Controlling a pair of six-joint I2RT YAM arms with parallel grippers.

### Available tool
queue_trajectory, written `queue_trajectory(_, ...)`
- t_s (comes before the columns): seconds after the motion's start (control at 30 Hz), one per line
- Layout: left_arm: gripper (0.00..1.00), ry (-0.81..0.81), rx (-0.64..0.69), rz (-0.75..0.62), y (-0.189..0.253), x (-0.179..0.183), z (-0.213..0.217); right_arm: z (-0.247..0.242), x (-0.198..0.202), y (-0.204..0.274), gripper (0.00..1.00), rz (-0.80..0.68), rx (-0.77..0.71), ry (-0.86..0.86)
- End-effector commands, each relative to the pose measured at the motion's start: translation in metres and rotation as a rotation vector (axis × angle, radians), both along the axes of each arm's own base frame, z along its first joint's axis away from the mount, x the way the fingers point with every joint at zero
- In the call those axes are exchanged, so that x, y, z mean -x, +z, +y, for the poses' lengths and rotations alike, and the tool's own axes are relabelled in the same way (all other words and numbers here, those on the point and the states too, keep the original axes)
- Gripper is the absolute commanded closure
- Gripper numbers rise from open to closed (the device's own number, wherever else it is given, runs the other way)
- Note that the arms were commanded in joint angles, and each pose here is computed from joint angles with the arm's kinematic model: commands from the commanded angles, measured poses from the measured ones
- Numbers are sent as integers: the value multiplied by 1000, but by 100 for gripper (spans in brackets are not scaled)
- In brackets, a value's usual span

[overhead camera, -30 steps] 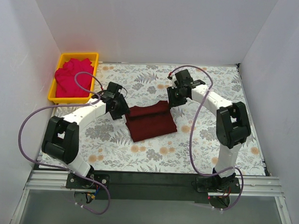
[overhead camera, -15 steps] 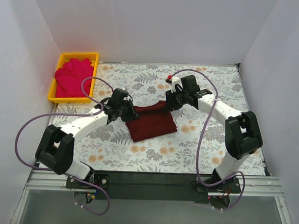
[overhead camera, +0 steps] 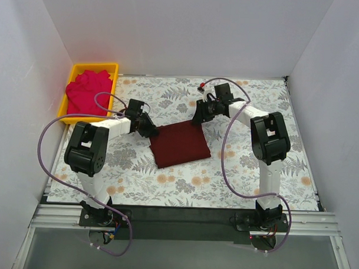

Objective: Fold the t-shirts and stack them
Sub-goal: Fold the tshirt

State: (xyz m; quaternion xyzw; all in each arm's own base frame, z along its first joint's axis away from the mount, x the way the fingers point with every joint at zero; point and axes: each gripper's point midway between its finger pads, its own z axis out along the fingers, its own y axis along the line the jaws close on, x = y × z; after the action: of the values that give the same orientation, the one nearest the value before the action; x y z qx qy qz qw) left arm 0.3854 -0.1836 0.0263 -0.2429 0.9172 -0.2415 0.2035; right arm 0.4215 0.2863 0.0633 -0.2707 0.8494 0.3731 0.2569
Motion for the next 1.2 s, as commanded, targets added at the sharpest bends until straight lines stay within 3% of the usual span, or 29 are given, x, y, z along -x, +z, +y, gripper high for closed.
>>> queue_trajectory(0.0, 79, -4, 56, -89, 35, -20, -5, 11, -18, 45, 66, -57, -123, -9)
queue_trajectory(0.17, 64, -15, 119, -202, 80, -9, -7, 16, 8, 85, 63, -38, -269, 0)
queue_trajectory(0.27, 63, -14, 159, -279, 100, -5, -8, 23, 21, 92, 59, -2, -370, 14)
queue_trajectory(0.4, 77, 38, 171, -270, 70, -3, -3, 28, 20, 78, 57, 41, -401, 7)
queue_trajectory(0.57, 79, 79, 213, -195, 24, -11, 0, 26, -1, 32, 57, 122, -390, -51)
queue_trajectory(0.87, 81, 209, 202, -90, -26, -20, 45, -9, -42, -39, 57, 317, -446, -209)
queue_trajectory(1.03, 79, 183, 196, -93, -29, -22, 49, -17, -43, -27, 57, 301, -457, -217)
queue_trajectory(1.17, 74, 100, 230, -197, 13, -34, 38, -19, -38, 18, 56, 217, -474, -198)
